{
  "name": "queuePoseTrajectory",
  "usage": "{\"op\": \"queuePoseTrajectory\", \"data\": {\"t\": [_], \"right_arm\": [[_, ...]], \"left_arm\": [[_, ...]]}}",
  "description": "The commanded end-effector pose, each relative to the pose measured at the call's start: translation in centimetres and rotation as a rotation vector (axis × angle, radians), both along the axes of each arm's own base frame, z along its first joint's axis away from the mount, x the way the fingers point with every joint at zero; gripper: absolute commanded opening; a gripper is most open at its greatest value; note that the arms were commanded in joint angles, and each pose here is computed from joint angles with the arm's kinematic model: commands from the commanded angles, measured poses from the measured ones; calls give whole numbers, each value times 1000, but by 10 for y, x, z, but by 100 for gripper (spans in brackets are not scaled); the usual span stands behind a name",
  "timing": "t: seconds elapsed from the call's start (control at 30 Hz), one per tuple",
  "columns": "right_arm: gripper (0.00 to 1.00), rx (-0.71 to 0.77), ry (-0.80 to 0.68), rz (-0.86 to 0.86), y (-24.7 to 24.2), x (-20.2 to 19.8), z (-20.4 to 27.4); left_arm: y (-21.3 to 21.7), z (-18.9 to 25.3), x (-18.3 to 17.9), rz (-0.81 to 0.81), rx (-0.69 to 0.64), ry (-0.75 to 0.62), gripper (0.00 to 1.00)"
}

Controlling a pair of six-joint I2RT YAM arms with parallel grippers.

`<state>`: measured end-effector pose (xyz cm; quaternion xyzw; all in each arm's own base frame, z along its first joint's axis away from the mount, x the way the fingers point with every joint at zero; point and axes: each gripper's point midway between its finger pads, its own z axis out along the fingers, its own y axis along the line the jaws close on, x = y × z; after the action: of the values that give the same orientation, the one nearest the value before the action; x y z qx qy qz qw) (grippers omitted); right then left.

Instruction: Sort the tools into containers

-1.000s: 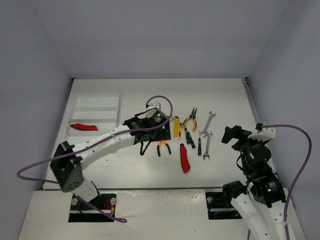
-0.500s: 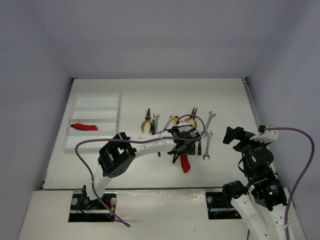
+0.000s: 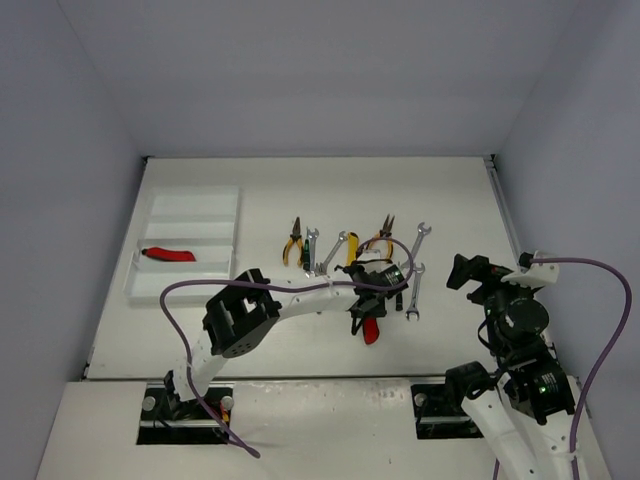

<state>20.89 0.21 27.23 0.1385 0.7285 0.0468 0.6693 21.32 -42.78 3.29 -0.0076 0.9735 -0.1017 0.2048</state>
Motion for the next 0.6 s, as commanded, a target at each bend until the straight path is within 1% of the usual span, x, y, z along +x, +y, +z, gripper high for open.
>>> {"op": "queuePoseTrajectory", "data": {"t": [0.0,0.1,0.17,0.23,0.3,0.4,0.43,0.47,0.57], "right_arm": [[100,24,-76,-15,-1,4,20],[100,24,-74,-13,0,4,19],[100,24,-74,-10,0,4,19],[100,24,-74,-9,0,5,19],[100,23,-72,-8,1,5,19],[100,23,-70,-4,1,5,19],[100,23,-68,1,2,6,18],[100,23,-67,1,2,6,18],[100,23,-69,1,2,5,18]], "left_arm": [[15,15,5,56,-4,-29,16],[20,32,10,61,-22,-58,3],[27,51,15,67,-30,-97,1],[37,73,22,80,-38,-135,1],[56,89,39,123,-45,-164,1],[101,120,68,233,-82,-209,1],[129,116,83,299,-63,-205,1],[144,122,86,328,-74,-209,1],[209,143,114,489,-97,-248,1]]}}
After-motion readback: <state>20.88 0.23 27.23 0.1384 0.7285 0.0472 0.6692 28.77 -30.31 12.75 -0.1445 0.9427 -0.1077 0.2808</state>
